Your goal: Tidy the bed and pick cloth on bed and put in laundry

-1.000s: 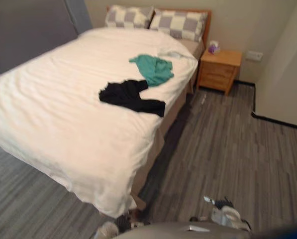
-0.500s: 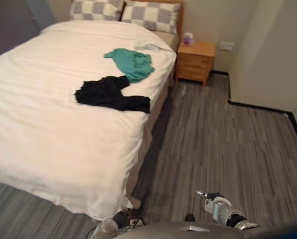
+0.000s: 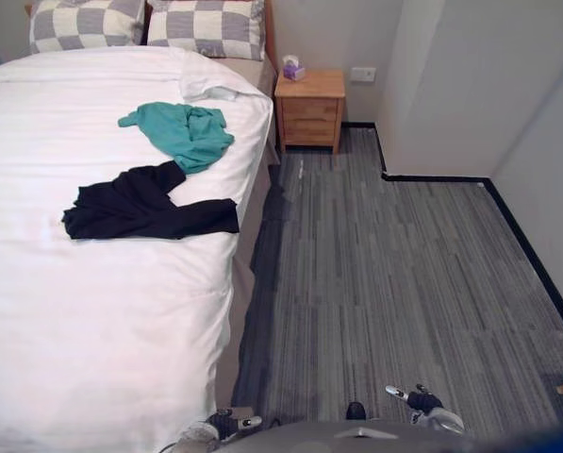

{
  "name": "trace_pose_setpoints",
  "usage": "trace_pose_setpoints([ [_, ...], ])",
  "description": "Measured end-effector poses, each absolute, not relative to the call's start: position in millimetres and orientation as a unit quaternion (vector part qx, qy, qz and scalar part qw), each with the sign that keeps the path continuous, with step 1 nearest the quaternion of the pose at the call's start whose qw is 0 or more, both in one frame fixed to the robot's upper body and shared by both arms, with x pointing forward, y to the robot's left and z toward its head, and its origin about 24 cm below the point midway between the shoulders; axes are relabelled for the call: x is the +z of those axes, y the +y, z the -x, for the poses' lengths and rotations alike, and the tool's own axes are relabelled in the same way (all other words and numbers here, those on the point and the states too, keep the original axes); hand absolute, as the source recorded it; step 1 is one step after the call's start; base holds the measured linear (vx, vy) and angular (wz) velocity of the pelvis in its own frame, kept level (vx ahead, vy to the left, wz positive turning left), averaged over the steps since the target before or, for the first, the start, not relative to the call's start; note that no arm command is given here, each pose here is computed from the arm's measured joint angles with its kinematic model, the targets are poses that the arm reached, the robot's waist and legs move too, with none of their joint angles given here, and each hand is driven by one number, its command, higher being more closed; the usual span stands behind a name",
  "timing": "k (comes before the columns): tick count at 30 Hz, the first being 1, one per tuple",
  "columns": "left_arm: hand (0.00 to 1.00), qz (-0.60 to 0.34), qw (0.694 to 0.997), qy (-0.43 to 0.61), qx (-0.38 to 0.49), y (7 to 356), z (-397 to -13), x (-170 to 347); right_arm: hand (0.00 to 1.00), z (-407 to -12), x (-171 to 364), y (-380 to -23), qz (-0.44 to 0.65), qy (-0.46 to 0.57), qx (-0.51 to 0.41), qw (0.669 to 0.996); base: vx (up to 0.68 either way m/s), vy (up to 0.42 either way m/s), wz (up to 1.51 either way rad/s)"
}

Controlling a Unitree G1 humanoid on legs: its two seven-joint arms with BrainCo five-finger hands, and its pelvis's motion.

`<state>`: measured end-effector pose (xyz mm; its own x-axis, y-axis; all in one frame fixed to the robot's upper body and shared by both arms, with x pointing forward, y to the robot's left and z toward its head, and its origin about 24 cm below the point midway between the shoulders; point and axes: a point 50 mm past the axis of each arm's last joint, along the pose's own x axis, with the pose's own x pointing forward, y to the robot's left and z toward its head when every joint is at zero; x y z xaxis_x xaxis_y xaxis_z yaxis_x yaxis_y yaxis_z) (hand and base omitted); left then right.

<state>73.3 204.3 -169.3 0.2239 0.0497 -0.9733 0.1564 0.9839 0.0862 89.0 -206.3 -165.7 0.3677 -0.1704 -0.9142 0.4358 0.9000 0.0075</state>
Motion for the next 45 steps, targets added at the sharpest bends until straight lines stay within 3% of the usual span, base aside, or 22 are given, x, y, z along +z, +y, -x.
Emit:
trace_pose_setpoints([
  [7, 0.00, -0.026, 0.772, 0.635, -0.002, 207.0, -57.7, -171.0, 0.00, -87.6, -164.1, -207.4, -0.181, 0.506, -0.187, 0.822, -0.01, -0.029, -0.25],
  [12, 0.00, 0.029, 0.811, 0.583, 0.044, 201.5, -75.0, -166.2, 0.00, -97.6, -157.7, -211.4, -0.146, 0.484, -0.163, 0.847, 0.12, -0.097, -0.64],
  [19, 0.00, 0.057, 0.842, 0.533, 0.062, 197.9, -78.7, -161.5, 0.00, -113.4, -153.2, -194.0, -0.126, 0.468, -0.103, 0.869, 0.18, 0.007, -0.72],
  [24, 0.00, 0.066, 0.839, 0.535, 0.075, 201.0, -74.0, -161.8, 0.00, -109.1, -155.4, -190.0, -0.112, 0.479, -0.086, 0.866, 0.36, 0.153, 0.03],
  [35, 0.00, 0.001, 0.801, 0.596, 0.059, 216.9, -52.0, -166.3, 0.00, -99.5, -163.3, -185.2, -0.135, 0.518, -0.103, 0.838, 0.42, 0.174, 0.18],
  [45, 0.00, -0.011, 0.820, 0.571, 0.030, 205.0, -92.2, -162.4, 0.00, -111.6, -156.1, -194.0, -0.186, 0.461, -0.158, 0.853, 0.40, -0.195, 0.80],
])
